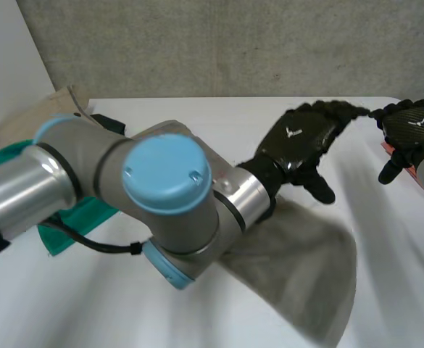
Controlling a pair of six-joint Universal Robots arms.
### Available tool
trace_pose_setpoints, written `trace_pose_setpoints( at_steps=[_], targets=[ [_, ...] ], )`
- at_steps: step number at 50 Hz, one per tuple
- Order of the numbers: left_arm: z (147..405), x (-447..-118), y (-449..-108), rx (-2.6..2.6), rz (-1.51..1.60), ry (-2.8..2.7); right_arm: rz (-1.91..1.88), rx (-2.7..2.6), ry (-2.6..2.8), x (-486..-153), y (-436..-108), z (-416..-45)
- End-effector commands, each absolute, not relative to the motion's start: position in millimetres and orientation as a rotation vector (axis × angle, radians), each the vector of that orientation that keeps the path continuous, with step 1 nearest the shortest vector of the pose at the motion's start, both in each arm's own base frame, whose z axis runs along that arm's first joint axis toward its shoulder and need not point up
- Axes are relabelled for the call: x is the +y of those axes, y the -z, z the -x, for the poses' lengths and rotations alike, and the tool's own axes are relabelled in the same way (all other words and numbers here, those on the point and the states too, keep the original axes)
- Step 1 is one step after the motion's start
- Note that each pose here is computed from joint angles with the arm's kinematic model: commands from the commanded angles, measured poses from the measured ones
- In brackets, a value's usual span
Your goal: Fold the laundry.
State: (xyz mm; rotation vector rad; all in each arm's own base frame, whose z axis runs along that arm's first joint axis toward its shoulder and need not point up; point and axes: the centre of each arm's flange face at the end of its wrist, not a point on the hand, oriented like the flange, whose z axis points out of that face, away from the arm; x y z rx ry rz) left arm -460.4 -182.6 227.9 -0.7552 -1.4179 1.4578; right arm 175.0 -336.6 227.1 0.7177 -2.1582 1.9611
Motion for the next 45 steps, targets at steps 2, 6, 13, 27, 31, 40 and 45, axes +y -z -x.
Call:
trace_pose_setpoints(
  at_steps=[2, 6, 13, 27, 31, 40, 45],
  targets=[
    [412.7, -241.8, -275.1, -1.440, 0.631, -1.680, -0.735, -2.167, -1.943, -335.2, -225.0, -175.3],
    [371.5, -271.2, -292.8, -1.513, 0.582, -1.814, -0.834, -2.204, -1.907, -324.0, -216.0, -184.6],
    [299.6, -309.4, -261.6, -1.855, 0.746, -1.992, -1.312, -2.250, -1.833, -268.8, -195.0, -235.0],
    [213.4, -386.6, -155.2, -2.390, 1.045, -2.046, -1.460, -2.233, -1.750, -243.5, -158.7, -274.0],
    [208.7, -409.3, -129.9, -2.427, 1.032, -2.024, -1.437, -2.208, -1.787, -245.5, -157.7, -274.8],
    [182.5, -451.9, -121.4, -2.453, 0.957, -2.156, -1.433, -2.213, -1.789, -243.0, -153.3, -274.4],
    [158.2, -477.2, -147.6, -2.430, 0.779, -2.450, -1.431, -2.212, -1.787, -242.8, -153.4, -274.0]
  ],
)
